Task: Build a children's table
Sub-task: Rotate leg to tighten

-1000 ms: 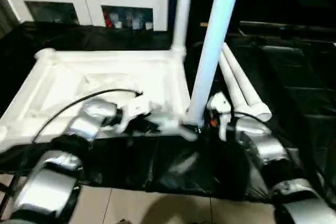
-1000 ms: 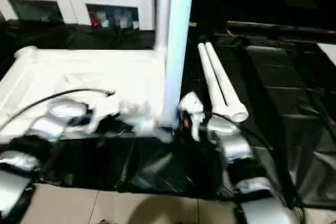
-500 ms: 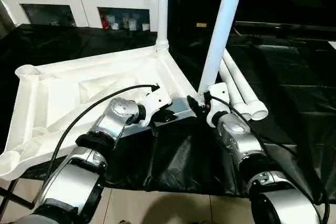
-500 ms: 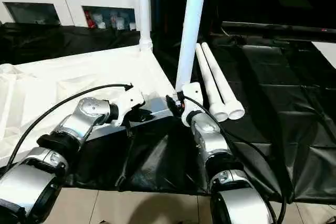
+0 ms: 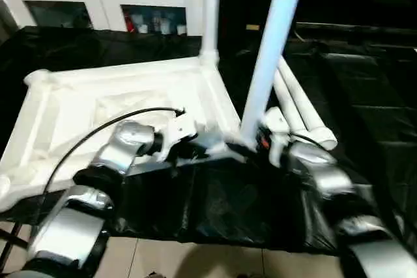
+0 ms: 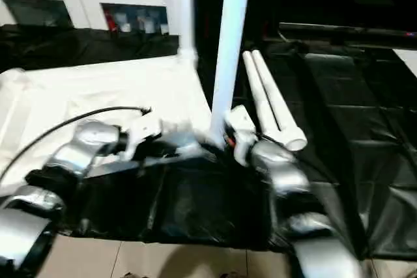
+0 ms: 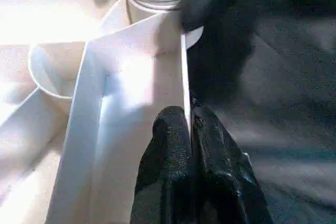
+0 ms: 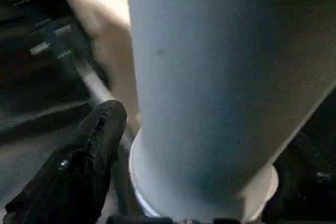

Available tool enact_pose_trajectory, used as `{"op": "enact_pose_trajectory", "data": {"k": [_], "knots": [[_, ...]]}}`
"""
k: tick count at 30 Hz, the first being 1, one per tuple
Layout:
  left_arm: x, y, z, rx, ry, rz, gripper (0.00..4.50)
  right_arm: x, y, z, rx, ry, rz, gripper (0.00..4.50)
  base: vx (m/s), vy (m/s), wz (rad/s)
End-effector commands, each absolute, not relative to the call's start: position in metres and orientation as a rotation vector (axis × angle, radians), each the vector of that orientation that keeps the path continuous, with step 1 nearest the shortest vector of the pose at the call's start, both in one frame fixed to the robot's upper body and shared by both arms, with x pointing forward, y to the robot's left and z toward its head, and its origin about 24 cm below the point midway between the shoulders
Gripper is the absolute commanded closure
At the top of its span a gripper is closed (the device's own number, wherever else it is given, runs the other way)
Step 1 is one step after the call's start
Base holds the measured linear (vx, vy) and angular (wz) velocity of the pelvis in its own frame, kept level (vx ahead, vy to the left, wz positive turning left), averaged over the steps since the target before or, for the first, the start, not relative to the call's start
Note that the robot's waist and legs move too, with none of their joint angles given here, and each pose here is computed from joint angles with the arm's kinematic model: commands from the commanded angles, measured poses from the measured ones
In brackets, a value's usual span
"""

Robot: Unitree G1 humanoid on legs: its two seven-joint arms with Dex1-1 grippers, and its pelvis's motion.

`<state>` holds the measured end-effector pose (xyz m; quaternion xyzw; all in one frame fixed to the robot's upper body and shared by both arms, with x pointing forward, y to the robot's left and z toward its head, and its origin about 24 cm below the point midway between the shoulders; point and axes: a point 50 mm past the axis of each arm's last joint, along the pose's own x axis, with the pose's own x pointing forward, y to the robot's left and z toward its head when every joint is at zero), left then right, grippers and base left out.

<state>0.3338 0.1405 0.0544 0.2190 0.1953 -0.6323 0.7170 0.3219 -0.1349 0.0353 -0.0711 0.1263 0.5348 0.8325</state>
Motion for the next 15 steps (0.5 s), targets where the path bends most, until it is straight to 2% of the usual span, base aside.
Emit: {"op": "enact_pose_trajectory", "data": {"k": [1,10,15], "knots": [[0.3280,0.1358,0.0509,0.508,0.452,-1.481,4.50,0.3124,-0.1286,0.0315,-0.152,0.314,1.274,0.74,0.000,0.000,0.00],[0.3236,0.1433,0.0532,0.505,0.467,-1.544,4.50,0.3097,-0.1330,0.0317,-0.174,0.356,1.366,1.53,0.000,0.000,0.00],[0.3228,0.1454,0.0525,0.507,0.476,-1.544,4.50,0.3067,-0.1289,0.0305,-0.135,0.358,1.372,1.68,0.000,0.000,0.00]]}}
